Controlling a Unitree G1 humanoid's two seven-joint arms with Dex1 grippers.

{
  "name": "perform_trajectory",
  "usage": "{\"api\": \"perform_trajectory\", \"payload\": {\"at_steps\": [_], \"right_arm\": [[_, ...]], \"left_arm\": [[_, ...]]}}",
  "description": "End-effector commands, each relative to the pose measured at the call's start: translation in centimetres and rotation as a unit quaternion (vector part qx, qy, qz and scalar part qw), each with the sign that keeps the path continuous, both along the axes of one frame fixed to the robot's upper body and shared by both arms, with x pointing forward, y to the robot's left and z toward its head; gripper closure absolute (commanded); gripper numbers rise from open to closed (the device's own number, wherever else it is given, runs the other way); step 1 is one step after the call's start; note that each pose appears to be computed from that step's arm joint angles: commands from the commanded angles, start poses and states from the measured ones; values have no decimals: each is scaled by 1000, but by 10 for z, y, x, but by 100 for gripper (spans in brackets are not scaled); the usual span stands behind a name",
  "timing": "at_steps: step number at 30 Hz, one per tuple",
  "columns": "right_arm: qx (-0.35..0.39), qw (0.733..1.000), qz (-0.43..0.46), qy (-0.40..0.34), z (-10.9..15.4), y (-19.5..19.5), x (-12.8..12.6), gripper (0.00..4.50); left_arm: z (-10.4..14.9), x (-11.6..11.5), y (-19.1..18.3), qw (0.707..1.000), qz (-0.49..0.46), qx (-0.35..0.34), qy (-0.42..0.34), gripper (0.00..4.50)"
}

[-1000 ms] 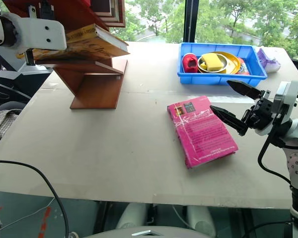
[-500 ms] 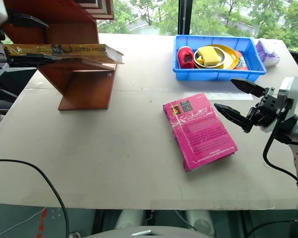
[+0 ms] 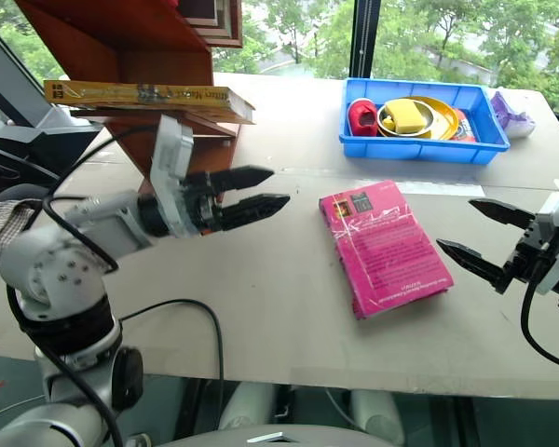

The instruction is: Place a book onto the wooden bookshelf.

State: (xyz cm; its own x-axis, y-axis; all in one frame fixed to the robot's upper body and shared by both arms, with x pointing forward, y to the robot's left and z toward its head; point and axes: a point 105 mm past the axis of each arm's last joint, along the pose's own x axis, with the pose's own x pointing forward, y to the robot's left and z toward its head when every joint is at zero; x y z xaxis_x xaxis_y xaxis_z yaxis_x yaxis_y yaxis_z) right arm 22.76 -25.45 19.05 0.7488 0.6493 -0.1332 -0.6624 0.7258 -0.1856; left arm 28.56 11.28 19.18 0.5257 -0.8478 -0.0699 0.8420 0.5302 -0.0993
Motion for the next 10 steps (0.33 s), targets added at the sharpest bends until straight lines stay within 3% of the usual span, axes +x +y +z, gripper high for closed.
{"api": "perform_trajectory", "payload": {"at_steps": [1,10], "right_arm": [[-29,999,-15,-15,3,-13,-17,0],[-58,996,-60,36,-21,-44,-40,0]], "left_arm": [[-25,1,19,998,44,39,-33,27],[-51,-15,53,995,48,87,-6,27]]}}
